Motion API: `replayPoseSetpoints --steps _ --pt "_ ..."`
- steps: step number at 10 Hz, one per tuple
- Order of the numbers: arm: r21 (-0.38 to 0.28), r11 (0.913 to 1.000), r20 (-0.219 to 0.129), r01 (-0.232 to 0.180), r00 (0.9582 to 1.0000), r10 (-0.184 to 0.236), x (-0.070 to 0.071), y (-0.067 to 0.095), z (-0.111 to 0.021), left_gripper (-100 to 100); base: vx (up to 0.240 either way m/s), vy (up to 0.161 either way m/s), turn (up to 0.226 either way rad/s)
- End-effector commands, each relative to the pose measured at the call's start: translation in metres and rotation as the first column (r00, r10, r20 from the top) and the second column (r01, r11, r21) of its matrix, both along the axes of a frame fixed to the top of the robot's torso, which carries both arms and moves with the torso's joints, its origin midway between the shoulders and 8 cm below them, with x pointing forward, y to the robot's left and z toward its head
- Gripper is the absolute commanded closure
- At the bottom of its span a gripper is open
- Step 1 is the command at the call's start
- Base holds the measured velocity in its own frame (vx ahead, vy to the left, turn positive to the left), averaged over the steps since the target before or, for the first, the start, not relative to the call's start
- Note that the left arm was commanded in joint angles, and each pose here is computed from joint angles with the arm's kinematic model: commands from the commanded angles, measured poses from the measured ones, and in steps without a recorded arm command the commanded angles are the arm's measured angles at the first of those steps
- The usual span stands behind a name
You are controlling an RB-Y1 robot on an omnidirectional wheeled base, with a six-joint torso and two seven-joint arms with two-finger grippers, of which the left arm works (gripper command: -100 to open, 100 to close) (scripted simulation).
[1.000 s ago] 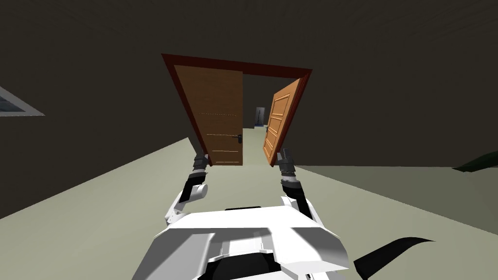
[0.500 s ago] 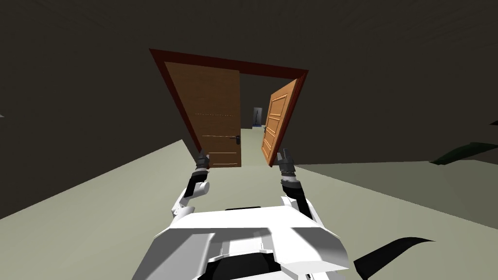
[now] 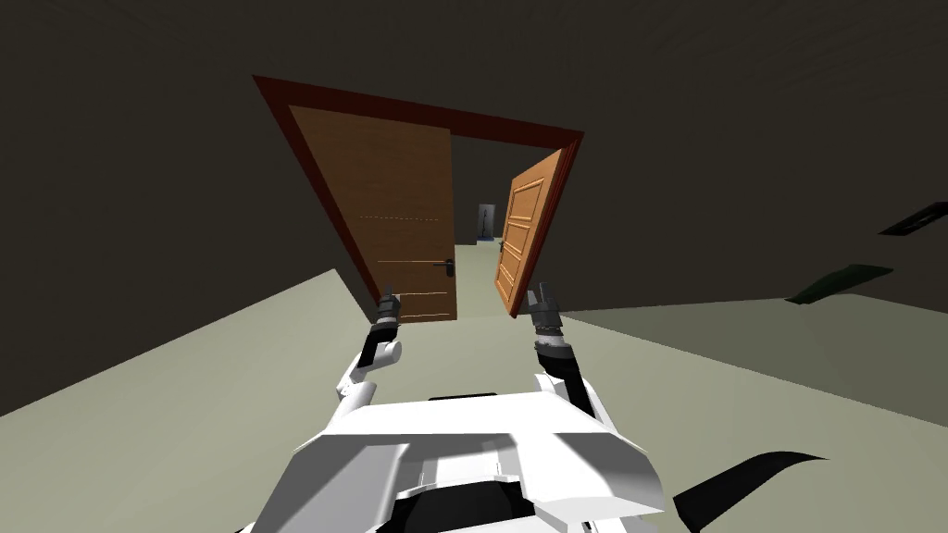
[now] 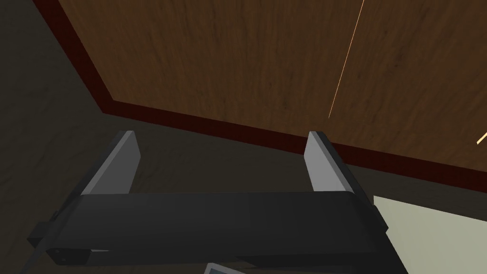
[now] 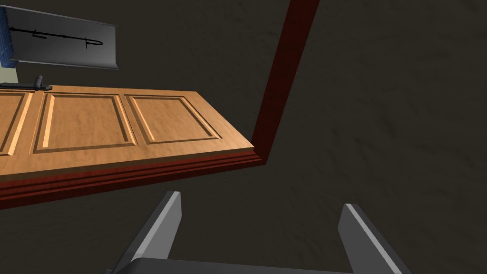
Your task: Push the door open
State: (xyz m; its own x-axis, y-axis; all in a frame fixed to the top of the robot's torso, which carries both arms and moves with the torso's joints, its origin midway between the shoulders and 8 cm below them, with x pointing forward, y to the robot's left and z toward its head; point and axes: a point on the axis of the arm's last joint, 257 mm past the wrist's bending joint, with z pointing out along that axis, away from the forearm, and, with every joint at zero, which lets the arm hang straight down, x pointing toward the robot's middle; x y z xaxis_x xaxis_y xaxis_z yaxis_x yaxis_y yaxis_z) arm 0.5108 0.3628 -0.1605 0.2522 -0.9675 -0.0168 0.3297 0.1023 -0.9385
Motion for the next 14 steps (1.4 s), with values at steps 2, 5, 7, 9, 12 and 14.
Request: replayPoseSetpoints --steps 2,5,7,9,12,14 --pt "-0.004 0.9999 -0.02 -0.011 0.9997 0.011 0.014 0.003 -0.011 -100 0.06 0.019 -0.094" --pt "-0.011 0.9997 -0.045 -0.021 0.9988 0.02 0.026 0.005 -0.023 -100 0.068 0.015 -0.063" --pt "-0.016 0.9995 -0.068 -0.026 0.9974 0.025 0.031 0.007 -0.034 -100 0.057 0.015 -0.056" --pt "-0.02 0.9993 -0.083 -0.031 0.9961 0.029 0.037 0.007 -0.042 -100 0.063 0.028 -0.077" --pt "-0.029 0.9987 -0.108 -0.042 0.9934 0.039 0.053 0.007 -0.052 -100 0.073 0.03 -0.09" --pt "-0.034 0.9983 -0.133 -0.047 0.9902 0.042 0.057 0.007 -0.064 -100 0.061 0.026 -0.045"
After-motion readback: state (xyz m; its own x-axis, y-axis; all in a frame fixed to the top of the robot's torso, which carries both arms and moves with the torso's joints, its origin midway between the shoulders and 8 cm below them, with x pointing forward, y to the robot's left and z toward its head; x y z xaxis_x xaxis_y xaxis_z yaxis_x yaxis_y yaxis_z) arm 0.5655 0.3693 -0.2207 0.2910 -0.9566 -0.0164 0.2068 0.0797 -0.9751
